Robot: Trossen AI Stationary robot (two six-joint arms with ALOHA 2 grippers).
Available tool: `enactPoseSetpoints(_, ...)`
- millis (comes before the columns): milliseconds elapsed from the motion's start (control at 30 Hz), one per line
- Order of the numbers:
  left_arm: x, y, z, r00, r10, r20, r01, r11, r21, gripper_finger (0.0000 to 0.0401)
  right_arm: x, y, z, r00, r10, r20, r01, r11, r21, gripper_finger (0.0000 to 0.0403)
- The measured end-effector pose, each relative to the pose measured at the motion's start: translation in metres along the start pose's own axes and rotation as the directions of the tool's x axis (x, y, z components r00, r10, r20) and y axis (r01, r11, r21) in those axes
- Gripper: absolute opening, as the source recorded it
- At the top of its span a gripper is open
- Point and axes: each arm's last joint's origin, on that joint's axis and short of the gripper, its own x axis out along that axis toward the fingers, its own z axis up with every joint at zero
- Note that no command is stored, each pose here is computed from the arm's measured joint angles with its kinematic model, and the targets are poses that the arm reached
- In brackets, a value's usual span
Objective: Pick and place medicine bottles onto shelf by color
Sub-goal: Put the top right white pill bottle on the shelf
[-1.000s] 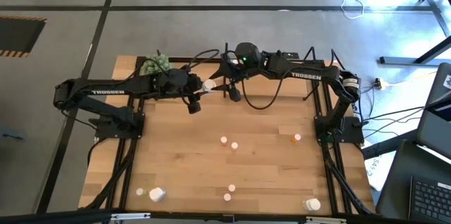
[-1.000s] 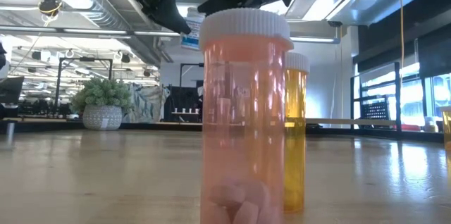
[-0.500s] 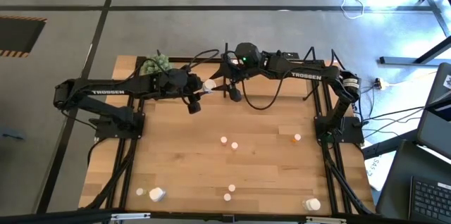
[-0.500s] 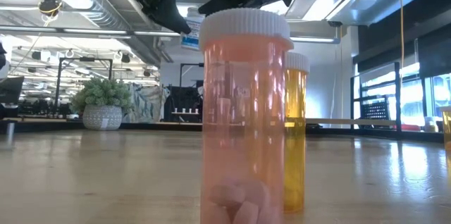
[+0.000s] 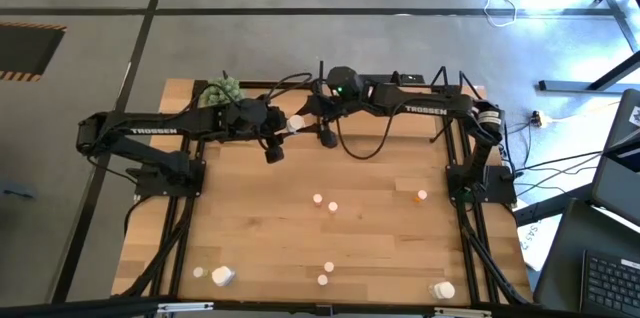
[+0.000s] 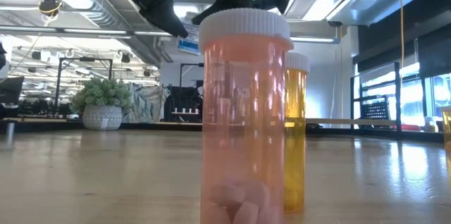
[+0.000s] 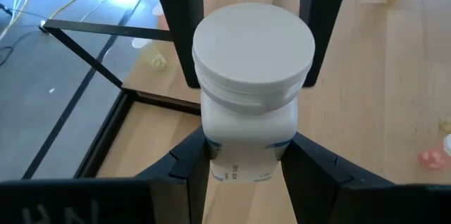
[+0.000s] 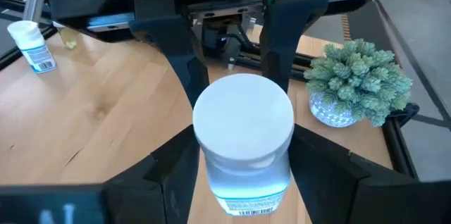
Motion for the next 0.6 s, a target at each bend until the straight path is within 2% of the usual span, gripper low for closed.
enactPoseSetpoints(267, -0.0004, 0.0006, 0.0012, 1.000, 0.009, 0.011, -0.009, 1.000, -0.005, 0.0140, 0.0012, -0.0010, 0.0031, 0.999, -0.032, 0.029, 0.032, 0.999, -0.015, 0.0208)
enactPoseSetpoints(500, -0.0005, 0.0006, 0.0013, 1.000, 0.006, 0.012, -0.006, 1.000, -0.011, 0.0140, 0.0013, -0.0009, 0.0034, 0.999, -0.032, 0.030, 0.033, 0.999, -0.019, 0.0175)
enactPoseSetpoints(600, -0.0006, 0.0007, 0.0015, 1.000, 0.005, 0.011, -0.005, 1.000, -0.011, 0.0140, 0.0013, -0.0009, 0.0034, 0.999, -0.033, 0.030, 0.033, 0.999, -0.019, 0.0174)
